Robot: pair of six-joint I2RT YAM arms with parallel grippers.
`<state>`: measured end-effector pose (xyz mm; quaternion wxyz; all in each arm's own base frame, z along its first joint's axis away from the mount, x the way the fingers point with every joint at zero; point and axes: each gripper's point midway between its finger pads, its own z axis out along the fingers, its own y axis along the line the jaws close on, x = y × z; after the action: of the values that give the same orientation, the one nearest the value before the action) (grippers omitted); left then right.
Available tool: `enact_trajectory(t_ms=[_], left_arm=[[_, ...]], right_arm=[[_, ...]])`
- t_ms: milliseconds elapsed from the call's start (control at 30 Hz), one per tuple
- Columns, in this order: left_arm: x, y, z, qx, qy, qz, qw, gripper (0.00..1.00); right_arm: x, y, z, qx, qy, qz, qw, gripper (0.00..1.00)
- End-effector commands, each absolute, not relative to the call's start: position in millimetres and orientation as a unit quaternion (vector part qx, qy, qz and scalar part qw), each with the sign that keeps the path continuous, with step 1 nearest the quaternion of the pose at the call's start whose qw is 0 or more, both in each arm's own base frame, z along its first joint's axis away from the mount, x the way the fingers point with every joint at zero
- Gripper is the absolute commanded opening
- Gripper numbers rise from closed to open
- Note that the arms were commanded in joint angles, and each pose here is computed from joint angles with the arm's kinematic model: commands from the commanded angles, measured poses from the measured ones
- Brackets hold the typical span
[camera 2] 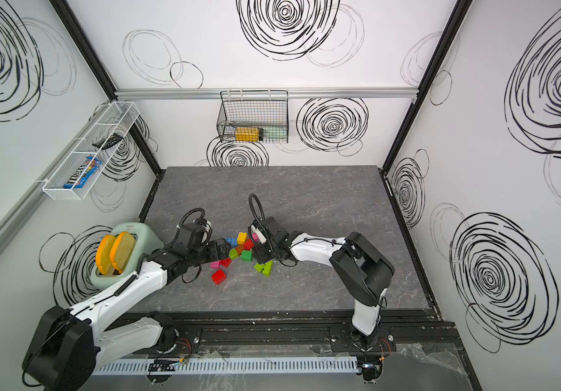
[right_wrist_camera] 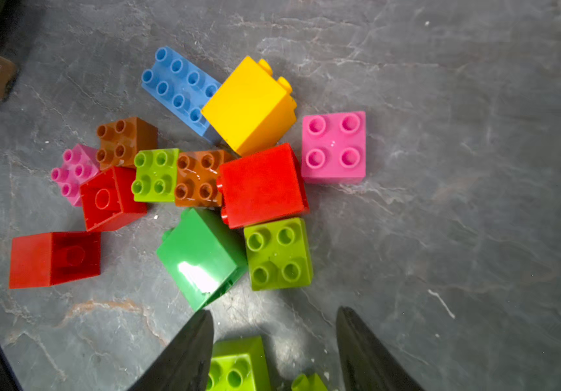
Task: Assemble the number 4 with lego
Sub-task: Adjust the lego brick at the center of the board.
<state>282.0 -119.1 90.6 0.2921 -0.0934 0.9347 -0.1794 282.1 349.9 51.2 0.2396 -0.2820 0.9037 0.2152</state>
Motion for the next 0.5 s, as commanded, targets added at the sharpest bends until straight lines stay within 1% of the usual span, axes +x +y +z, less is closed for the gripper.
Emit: enact_trajectory(t_ms=[0,67,200,333,400,467], left_arm=[[285,-116,90,-0.109,0.932,-0.181,0.295,0.96],[286,-112,92,-0.114,0.93,-0.178,0.3,0.96],[285,-109,95,-0.118,0.927,-0.18,0.308,0.96],[283,-108,93,-0.121,0.927,-0.179,0.308,0.96],[283,-107,94,-0.123,0.926,-0.176,0.31,0.96],[284,-103,95,-0.129,0.925,-0.169,0.314,0.96]], right_arm=[[284,364,50,-0.303,0.9,0.195,0.245,0.6],[291,366,46,-0.301,0.903,0.169,0.255,0.56],[295,378,43,-0.317,0.899,0.145,0.265,0.54],[275,409,56,-0.376,0.869,0.191,0.259,0.53],[270,420,67,-0.377,0.862,0.222,0.256,0.53],[274,424,78,-0.364,0.864,0.229,0.263,0.51]])
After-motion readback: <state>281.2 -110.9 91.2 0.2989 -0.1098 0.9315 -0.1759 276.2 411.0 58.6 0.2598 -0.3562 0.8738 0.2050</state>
